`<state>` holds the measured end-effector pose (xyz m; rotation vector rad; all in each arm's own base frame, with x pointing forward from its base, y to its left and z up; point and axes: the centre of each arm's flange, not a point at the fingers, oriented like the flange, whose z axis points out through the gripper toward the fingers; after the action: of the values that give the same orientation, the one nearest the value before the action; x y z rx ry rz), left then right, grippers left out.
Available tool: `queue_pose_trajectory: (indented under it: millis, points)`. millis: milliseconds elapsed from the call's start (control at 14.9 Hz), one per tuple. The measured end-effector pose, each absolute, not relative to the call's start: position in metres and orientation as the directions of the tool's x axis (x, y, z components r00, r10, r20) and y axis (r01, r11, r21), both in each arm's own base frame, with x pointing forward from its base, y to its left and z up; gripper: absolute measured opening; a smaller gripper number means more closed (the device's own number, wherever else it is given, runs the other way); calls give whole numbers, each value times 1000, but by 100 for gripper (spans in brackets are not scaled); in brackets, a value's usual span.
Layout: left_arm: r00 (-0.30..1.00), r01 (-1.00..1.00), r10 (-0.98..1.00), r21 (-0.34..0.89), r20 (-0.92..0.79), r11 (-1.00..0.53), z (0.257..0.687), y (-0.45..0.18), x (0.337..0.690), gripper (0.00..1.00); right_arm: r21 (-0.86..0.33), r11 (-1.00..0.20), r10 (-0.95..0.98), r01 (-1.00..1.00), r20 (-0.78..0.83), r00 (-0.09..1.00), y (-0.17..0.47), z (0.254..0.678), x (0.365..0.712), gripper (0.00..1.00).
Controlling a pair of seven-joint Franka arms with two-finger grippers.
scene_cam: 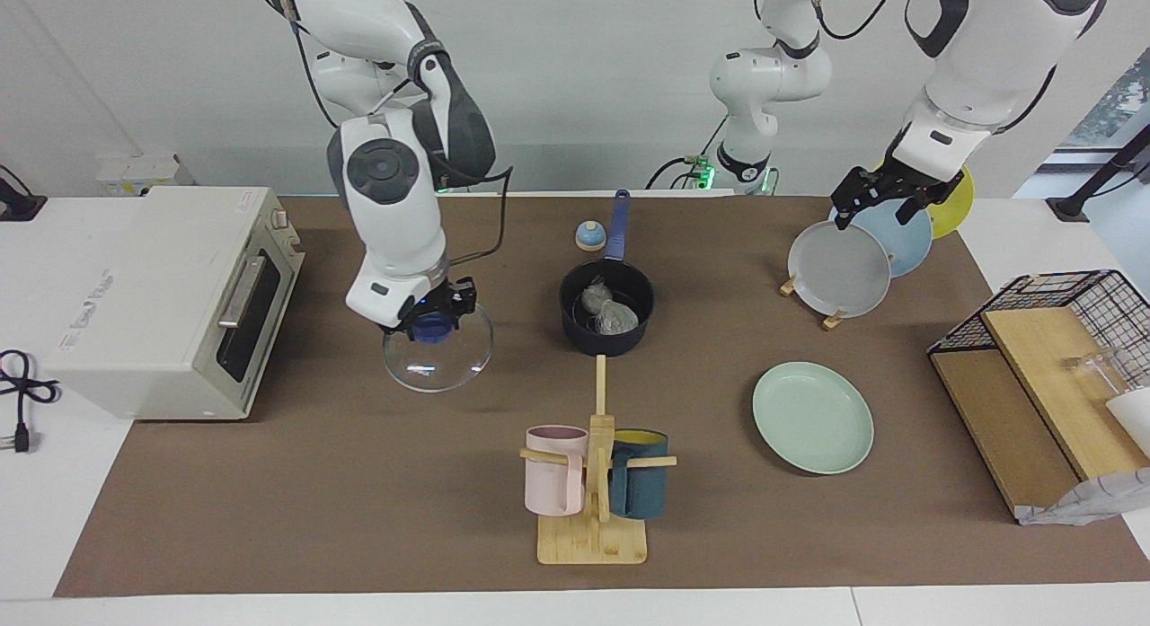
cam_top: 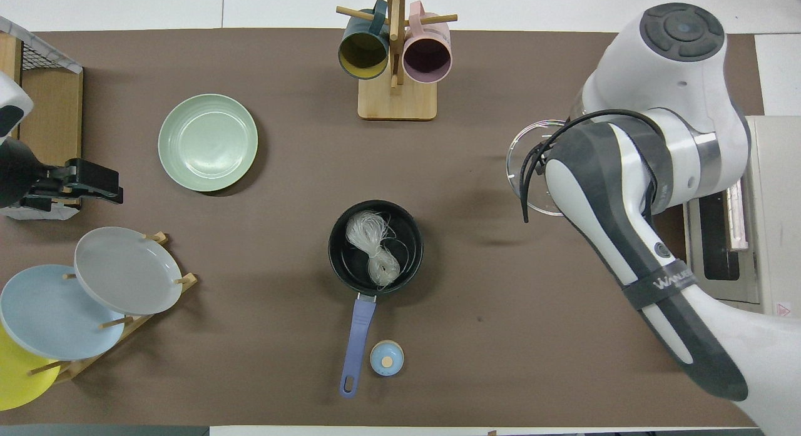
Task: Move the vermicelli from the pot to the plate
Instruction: 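Carry the lid away with the right gripper while the left gripper reaches the saucepan, then set the lid down with the right gripper while the left gripper grasps vermicelli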
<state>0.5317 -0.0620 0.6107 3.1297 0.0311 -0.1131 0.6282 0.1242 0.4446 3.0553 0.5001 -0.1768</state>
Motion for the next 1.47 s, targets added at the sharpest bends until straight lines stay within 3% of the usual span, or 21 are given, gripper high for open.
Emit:
queue_pose_trajectory:
  millis: [335, 603, 938, 1072, 1273, 1474]
  points:
    - [997, 39, 37, 29, -68, -999, 609, -99, 527, 100, 51, -940, 336, 338, -45, 941, 83, 393, 622, 67]
    - [996, 85, 82, 80, -36, -993, 584, -245, 491, 100, 63, -943, 327, 328, -20, 945, 69, 366, 617, 67]
    - [997, 69, 66, 97, -40, -993, 459, -401, 419, 100, 49, -949, 309, 310, -35, 951, 62, 335, 617, 67]
    - [996, 75, 70, 87, -56, -993, 415, -421, 407, 100, 46, -948, 312, 314, -41, 949, 64, 329, 616, 67]
    - [994, 91, 86, 78, -67, -993, 392, -421, 412, 100, 46, -949, 309, 311, -39, 950, 62, 324, 614, 67]
    - [993, 98, 93, 75, -68, -992, 380, -417, 415, 100, 47, -950, 308, 309, -32, 951, 61, 322, 614, 91]
